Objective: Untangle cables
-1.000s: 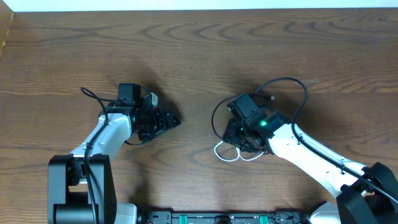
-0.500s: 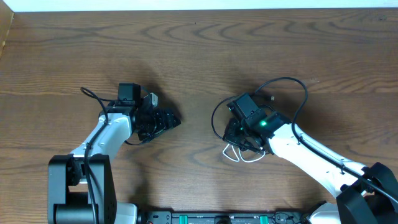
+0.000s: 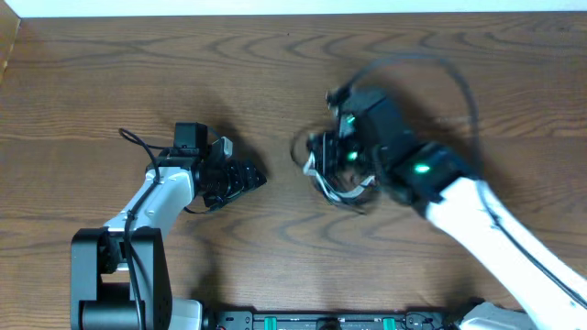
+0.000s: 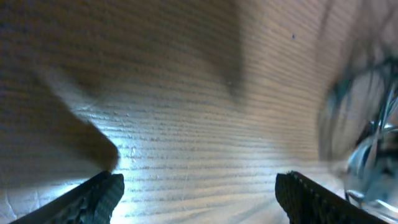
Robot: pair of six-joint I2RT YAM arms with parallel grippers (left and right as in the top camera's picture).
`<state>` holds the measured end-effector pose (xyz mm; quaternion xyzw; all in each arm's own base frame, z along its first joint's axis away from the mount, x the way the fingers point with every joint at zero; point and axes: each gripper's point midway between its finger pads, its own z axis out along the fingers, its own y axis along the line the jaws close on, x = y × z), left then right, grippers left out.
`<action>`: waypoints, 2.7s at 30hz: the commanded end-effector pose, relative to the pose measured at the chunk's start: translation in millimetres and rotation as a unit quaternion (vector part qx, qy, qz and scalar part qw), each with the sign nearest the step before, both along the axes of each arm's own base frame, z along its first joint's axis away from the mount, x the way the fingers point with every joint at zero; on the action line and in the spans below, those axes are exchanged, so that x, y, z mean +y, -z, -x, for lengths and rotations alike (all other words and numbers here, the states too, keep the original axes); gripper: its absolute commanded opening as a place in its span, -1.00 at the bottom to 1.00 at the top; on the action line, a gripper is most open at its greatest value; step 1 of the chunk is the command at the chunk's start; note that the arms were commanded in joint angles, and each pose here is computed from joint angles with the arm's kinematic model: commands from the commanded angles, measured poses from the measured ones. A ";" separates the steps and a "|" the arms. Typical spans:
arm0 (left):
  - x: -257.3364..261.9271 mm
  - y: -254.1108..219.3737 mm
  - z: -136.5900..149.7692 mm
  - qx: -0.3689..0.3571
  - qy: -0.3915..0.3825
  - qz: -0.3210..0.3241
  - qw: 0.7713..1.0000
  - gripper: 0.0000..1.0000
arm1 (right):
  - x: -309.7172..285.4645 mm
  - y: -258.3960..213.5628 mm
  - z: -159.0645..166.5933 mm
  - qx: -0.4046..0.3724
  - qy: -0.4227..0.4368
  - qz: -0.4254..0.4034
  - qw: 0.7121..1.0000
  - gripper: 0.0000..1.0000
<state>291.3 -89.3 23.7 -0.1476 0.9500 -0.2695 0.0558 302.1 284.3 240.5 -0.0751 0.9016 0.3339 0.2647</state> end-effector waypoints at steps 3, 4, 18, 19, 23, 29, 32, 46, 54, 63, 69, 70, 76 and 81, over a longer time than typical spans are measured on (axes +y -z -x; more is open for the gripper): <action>1.5 -3.7 -1.6 -0.008 0.002 -0.004 1.000 0.69 | -23.7 -125.1 -11.9 -0.164 -0.016 -0.038 0.986 -0.98; 1.5 -3.7 -1.6 -0.008 0.002 -0.004 1.000 0.69 | -28.2 -134.5 -12.3 -0.175 -0.015 -0.036 0.984 -0.98; 1.5 -3.7 -1.6 -0.008 0.002 -0.004 1.000 0.70 | -141.0 -189.9 -45.9 -0.275 0.147 0.140 0.940 -0.98; 1.5 -3.7 -1.6 -0.008 0.002 -0.004 1.000 0.69 | -153.8 -195.4 -48.8 -0.285 0.168 0.161 0.930 -0.98; 1.5 -3.7 -1.6 -0.008 0.002 -0.004 1.000 0.70 | -205.0 -212.4 -57.5 -0.309 0.240 0.240 0.888 -0.98; 1.5 -3.7 -1.6 -0.008 0.002 -0.004 1.000 0.70 | -287.8 -225.5 -68.7 -0.308 0.342 0.310 0.832 -0.98; 1.5 -3.7 -1.5 -0.007 0.002 -0.004 1.000 0.69 | -332.4 -233.3 -71.3 -0.304 0.397 0.321 0.804 -0.98; 1.5 -3.7 -1.6 -0.008 0.002 -0.004 1.000 0.70 | -319.8 -217.6 -87.4 -0.301 0.268 0.149 0.903 -0.80; 1.5 -3.7 -1.6 -0.007 0.000 -0.003 1.000 0.70 | -288.5 -87.2 -84.0 0.000 0.267 0.074 0.961 0.40; 1.5 -3.7 -1.6 -0.007 0.000 -0.003 1.000 0.70 | -264.9 27.0 -72.5 0.203 0.211 0.103 0.951 0.99; 1.5 -3.7 -1.6 -0.007 0.000 -0.003 1.000 0.70 | -240.8 80.4 -64.5 0.256 0.204 0.097 0.940 0.99; 1.5 -3.7 -1.6 -0.007 0.000 -0.003 1.000 0.70 | -238.1 89.2 -60.4 0.268 0.205 0.095 0.936 0.98; 1.5 -3.7 -1.6 -0.007 0.001 -0.003 1.000 0.70 | -239.3 137.3 -25.4 0.361 0.258 0.097 0.891 0.99; 1.5 -3.7 -1.6 -0.007 0.000 -0.003 1.000 0.70 | -234.5 170.4 -29.1 0.347 0.273 0.087 0.893 0.95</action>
